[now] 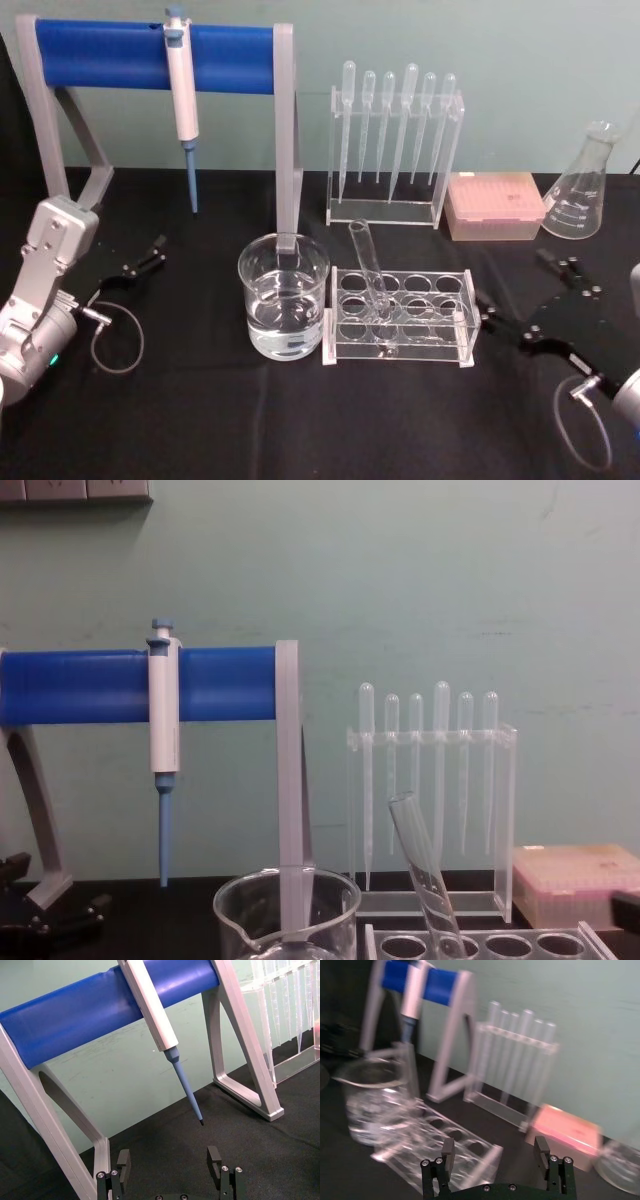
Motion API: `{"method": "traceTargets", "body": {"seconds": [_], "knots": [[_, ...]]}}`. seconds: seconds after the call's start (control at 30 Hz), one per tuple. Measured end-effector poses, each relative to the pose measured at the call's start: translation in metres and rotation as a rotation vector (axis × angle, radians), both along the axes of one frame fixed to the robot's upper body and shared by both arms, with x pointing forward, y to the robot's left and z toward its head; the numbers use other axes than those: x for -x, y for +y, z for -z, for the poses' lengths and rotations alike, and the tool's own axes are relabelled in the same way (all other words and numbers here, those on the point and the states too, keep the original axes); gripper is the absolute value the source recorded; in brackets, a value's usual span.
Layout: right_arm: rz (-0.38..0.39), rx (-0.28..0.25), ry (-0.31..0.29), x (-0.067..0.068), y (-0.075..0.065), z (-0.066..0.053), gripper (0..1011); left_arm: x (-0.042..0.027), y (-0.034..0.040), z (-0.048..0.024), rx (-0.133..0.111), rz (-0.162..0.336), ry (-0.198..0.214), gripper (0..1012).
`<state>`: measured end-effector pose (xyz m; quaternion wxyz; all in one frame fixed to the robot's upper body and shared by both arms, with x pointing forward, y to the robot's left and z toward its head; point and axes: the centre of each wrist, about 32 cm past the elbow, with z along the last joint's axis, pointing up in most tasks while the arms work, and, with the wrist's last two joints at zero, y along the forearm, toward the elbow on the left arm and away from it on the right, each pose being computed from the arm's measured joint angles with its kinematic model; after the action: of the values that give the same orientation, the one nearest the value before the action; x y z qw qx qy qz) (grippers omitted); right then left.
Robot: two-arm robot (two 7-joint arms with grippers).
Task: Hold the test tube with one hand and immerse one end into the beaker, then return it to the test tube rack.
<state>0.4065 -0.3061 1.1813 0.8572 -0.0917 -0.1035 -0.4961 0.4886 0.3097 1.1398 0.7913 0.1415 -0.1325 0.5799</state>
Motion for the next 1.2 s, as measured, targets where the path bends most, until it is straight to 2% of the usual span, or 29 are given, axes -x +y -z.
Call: {"method": "traceTargets", "body": {"seconds": [0.07, 0.2, 0.27, 0.43, 0.5, 0.63, 0.83, 1.07, 1.2], "knots": [[-0.05, -0.028, 0.015, 0.0, 0.004, -0.002, 1002, 0.0, 0.0, 0.0, 0.0, 0.0, 0.0, 1000], [-0.123, -0.035, 0.035, -0.006, 0.014, -0.007, 1002, 0.0, 0.0, 0.0, 0.0, 0.0, 0.0, 1000], [-0.182, -0.018, 0.046, -0.013, 0.023, -0.013, 1002, 0.0, 0.0, 0.0, 0.0, 0.0, 0.0, 1000], [-0.245, 0.014, 0.069, -0.026, 0.032, -0.022, 1002, 0.0, 0.0, 0.0, 0.0, 0.0, 0.0, 1000], [-0.282, 0.031, 0.095, -0.039, 0.038, -0.028, 1003, 0.0, 0.0, 0.0, 0.0, 0.0, 0.0, 1000], [-0.307, 0.042, 0.121, -0.052, 0.043, -0.033, 1002, 0.0, 0.0, 0.0, 0.0, 0.0, 0.0, 1000], [-0.355, 0.055, 0.191, -0.082, 0.053, -0.046, 1003, 0.0, 0.0, 0.0, 0.0, 0.0, 0.0, 1000], [-0.387, 0.065, 0.231, -0.1, 0.062, -0.055, 1003, 0.0, 0.0, 0.0, 0.0, 0.0, 0.0, 1000], [-0.386, 0.07, 0.237, -0.103, 0.065, -0.057, 966, 0.0, 0.0, 0.0, 0.0, 0.0, 0.0, 1000]]}}
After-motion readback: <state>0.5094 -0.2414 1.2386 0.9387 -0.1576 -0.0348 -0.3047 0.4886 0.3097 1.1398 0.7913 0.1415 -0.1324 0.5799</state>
